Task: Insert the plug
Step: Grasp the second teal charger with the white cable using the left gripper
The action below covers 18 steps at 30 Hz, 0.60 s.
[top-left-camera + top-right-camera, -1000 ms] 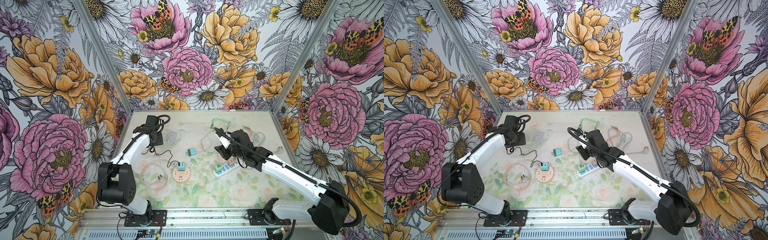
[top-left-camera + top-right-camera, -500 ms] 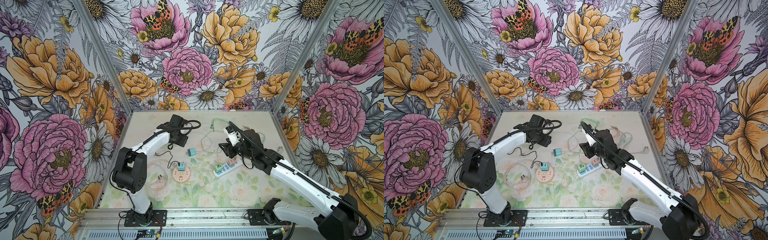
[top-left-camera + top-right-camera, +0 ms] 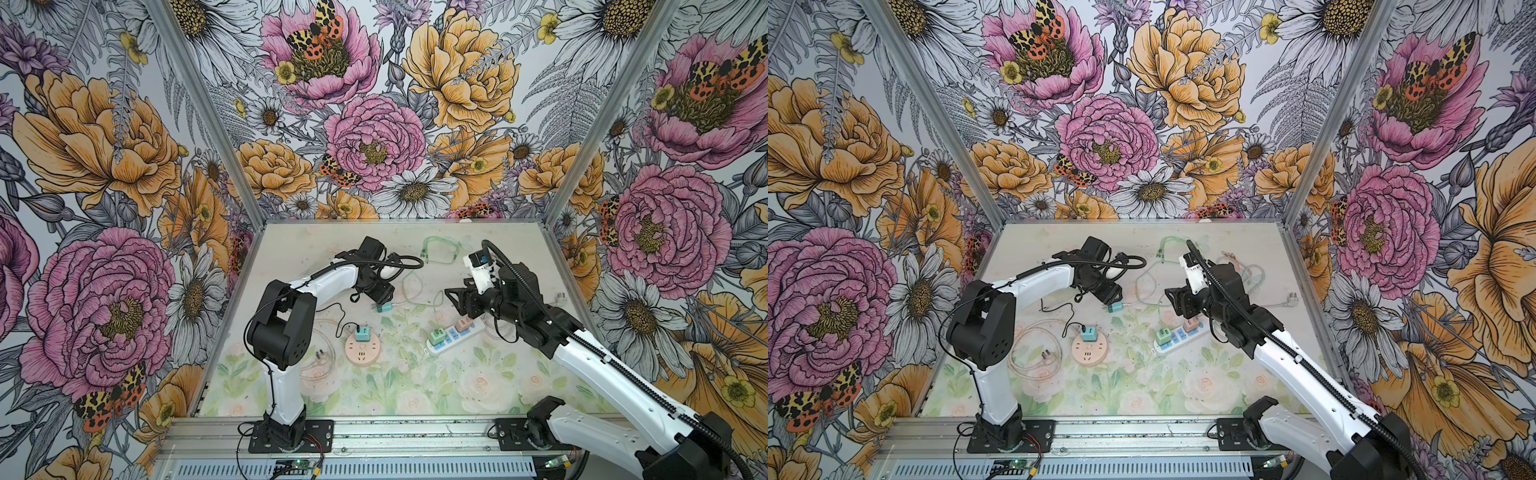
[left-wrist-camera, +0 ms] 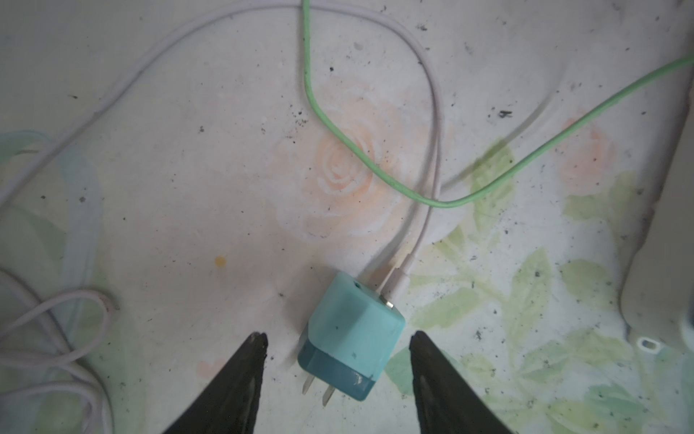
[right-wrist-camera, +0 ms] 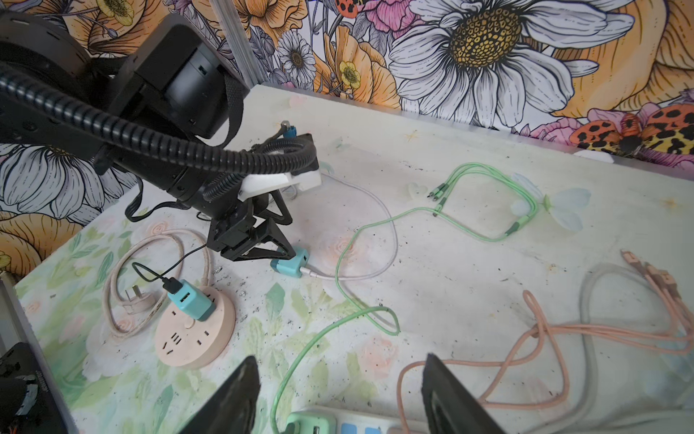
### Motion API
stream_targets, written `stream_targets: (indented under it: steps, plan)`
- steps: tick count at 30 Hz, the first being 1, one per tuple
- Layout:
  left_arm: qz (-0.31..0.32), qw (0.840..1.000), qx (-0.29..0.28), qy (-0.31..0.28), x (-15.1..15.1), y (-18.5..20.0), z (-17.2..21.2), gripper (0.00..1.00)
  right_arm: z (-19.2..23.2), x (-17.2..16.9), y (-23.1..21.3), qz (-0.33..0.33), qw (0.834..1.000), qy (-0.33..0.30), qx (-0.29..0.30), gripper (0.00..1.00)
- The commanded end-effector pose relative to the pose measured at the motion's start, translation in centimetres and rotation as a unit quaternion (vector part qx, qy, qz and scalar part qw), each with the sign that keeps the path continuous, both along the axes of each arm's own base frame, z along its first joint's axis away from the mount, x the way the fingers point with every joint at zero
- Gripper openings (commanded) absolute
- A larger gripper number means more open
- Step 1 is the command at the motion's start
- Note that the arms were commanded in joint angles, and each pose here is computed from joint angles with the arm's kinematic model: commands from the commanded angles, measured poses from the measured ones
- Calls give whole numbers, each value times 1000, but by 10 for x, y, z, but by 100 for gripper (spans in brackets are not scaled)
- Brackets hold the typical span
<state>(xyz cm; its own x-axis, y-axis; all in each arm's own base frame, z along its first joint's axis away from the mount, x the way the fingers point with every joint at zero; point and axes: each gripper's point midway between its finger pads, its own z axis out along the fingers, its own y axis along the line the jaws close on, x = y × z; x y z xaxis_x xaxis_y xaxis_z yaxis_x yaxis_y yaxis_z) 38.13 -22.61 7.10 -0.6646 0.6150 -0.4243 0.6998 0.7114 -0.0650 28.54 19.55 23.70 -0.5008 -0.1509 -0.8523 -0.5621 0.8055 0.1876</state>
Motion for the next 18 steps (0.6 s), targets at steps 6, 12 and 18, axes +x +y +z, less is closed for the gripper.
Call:
stream_targets:
  steps: [6, 12, 18]
  plan:
    - [-32, 999, -1, 6, -9, -4, -13, 65, 8, 2, 4, 7, 1000, 6, 25, 70]
    - [-34, 999, 18, 11, -10, -4, -26, 65, 6, 4, 7, 10, 999, 16, 32, 70]
    - [-32, 998, 41, 19, -13, -1, -40, 66, 6, 4, 5, 8, 999, 18, 34, 70]
